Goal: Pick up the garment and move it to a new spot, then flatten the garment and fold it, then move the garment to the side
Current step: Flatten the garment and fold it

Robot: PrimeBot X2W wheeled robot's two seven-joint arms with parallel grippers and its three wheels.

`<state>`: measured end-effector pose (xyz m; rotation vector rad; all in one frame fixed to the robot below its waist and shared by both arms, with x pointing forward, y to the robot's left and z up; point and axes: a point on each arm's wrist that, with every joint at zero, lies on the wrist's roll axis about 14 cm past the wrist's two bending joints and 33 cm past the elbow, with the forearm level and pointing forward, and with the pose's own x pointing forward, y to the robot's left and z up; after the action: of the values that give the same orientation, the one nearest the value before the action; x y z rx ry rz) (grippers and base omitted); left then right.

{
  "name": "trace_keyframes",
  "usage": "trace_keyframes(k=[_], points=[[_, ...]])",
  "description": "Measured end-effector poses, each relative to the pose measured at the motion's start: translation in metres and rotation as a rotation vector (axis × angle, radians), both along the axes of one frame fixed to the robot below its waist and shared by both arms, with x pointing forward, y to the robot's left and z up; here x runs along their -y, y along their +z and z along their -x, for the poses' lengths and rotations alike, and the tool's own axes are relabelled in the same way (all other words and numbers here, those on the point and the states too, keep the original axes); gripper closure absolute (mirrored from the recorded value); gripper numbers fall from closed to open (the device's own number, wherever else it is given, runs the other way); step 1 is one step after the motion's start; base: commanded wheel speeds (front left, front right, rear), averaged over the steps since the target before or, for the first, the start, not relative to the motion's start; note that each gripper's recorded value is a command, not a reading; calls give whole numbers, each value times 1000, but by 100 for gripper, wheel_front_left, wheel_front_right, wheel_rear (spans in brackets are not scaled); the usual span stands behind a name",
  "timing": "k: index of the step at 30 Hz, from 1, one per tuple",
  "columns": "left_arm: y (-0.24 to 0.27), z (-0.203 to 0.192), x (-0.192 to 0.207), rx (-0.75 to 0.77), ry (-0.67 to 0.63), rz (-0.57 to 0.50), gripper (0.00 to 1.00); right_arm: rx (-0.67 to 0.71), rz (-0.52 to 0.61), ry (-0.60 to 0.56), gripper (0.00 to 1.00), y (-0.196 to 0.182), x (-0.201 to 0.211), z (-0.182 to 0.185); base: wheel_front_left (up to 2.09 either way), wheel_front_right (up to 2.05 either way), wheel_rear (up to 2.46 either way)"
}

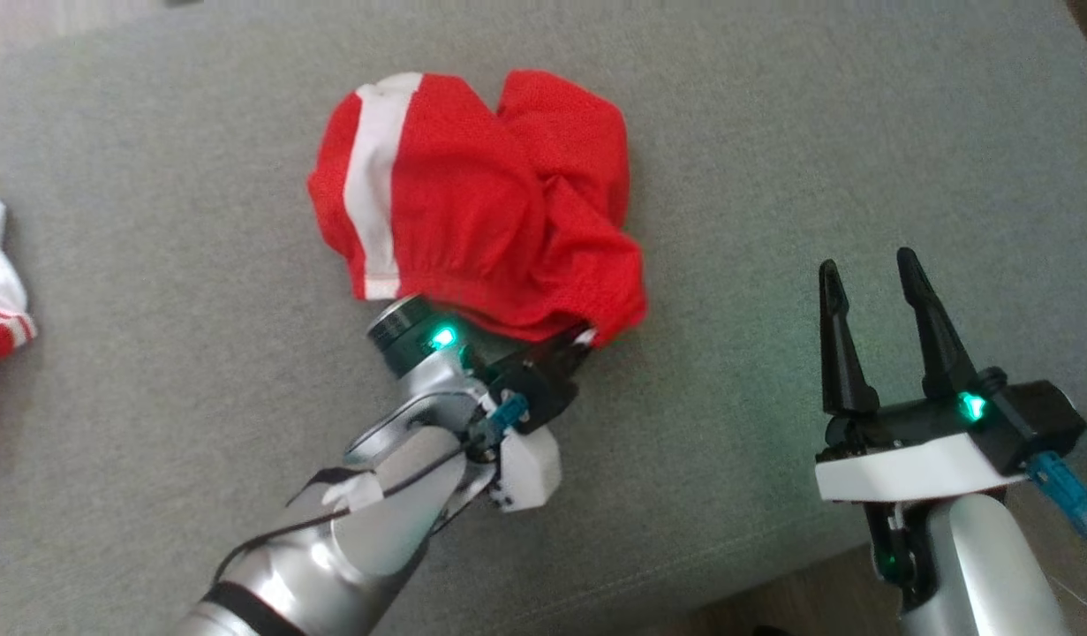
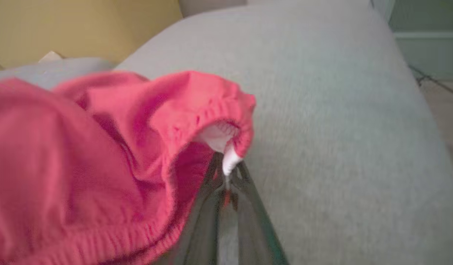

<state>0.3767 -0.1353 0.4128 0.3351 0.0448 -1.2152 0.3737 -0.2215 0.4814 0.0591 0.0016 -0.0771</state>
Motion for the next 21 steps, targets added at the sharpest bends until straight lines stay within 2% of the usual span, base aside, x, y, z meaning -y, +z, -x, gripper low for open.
trace_keyframes(k=[7, 10, 13, 17, 21], points=[[106, 8, 21, -47, -2, 316, 100, 35, -25, 30, 0, 11, -12, 12, 0, 0, 0], [151, 11, 24, -51, -42, 414, 100, 57, -31, 40, 0, 17, -16, 18, 0, 0, 0], [177, 5, 9, -77, -28, 473, 100, 68, -37, 55, 0, 20, -21, 21, 0, 0, 0], [158, -8, -39, -109, 78, 441, 100, 58, -47, 90, 0, 16, -33, 18, 0, 0, 0], [86, 0, -105, -261, 304, 359, 100, 36, -49, 128, 0, 8, -44, 9, 0, 0, 0]])
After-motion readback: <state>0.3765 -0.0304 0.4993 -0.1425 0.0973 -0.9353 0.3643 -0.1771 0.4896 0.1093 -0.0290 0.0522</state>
